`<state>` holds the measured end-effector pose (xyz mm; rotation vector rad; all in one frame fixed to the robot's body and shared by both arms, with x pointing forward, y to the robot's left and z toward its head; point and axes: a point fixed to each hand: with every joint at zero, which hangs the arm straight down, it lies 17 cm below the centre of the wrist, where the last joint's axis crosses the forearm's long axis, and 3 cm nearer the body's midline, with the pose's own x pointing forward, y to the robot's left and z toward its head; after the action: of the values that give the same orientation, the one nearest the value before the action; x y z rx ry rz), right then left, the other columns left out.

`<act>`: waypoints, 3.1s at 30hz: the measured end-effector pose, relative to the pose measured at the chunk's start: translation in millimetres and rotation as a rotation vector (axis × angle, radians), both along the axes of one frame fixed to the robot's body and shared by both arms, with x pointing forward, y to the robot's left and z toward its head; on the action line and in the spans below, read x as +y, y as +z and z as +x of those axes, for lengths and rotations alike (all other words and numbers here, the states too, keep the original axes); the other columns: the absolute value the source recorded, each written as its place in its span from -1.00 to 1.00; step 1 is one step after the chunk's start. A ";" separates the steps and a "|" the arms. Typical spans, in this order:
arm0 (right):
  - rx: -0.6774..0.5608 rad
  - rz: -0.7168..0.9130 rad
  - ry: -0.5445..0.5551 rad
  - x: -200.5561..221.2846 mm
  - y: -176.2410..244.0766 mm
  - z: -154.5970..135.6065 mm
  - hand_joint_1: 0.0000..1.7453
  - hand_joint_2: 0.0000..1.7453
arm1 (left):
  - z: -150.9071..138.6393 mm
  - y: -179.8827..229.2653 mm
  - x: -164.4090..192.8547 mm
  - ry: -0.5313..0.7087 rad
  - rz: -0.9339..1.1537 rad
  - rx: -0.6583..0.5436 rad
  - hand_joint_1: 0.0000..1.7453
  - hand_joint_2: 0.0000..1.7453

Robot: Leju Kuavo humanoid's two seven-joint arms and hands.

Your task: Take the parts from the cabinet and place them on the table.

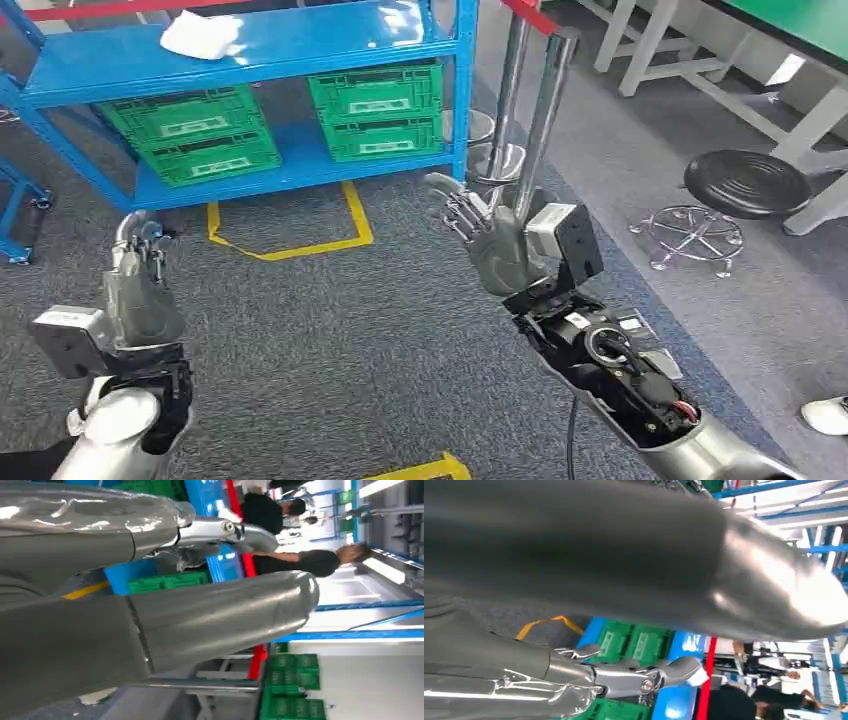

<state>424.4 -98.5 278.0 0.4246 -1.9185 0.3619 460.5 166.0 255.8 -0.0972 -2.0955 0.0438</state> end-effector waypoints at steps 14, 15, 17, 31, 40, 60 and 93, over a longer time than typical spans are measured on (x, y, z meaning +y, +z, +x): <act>0.006 -0.003 -0.004 -0.2 -0.9 -1.1 -1.00 -1.00 | 1.1 1.4 2.1 0.009 0.000 -0.002 -1.00 -1.00; 0.006 -0.003 -0.004 -0.2 -0.8 -1.0 -1.00 -1.00 | 1.0 0.6 2.2 0.009 -0.001 0.000 -1.00 -1.00; 0.011 -0.004 -0.004 0.0 -2.7 -1.6 -1.00 -1.00 | 1.6 2.9 2.0 0.008 0.000 -0.005 -1.00 -1.00; 0.024 -0.007 -0.004 0.3 -7.9 -2.3 -1.00 -1.00 | 0.3 -3.0 1.3 0.008 0.000 0.009 -1.00 -1.00; -0.001 -0.003 -0.001 0.6 2.7 -0.8 -1.00 -1.00 | 0.7 -1.6 1.8 0.013 0.000 0.006 -1.00 -1.00; 0.008 -0.001 -0.010 -2.5 0.2 -1.3 -1.00 -1.00 | 1.1 -0.6 0.4 0.009 -0.003 0.009 -1.00 -1.00; 0.001 -0.001 -0.002 -1.2 5.2 -5.7 -1.00 -1.00 | 1.7 -1.3 2.2 0.015 -0.010 0.017 -1.00 -1.00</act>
<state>418.7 -99.6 283.1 0.4223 -1.9176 0.3608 462.2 168.1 254.4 -0.0872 -2.0791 0.0635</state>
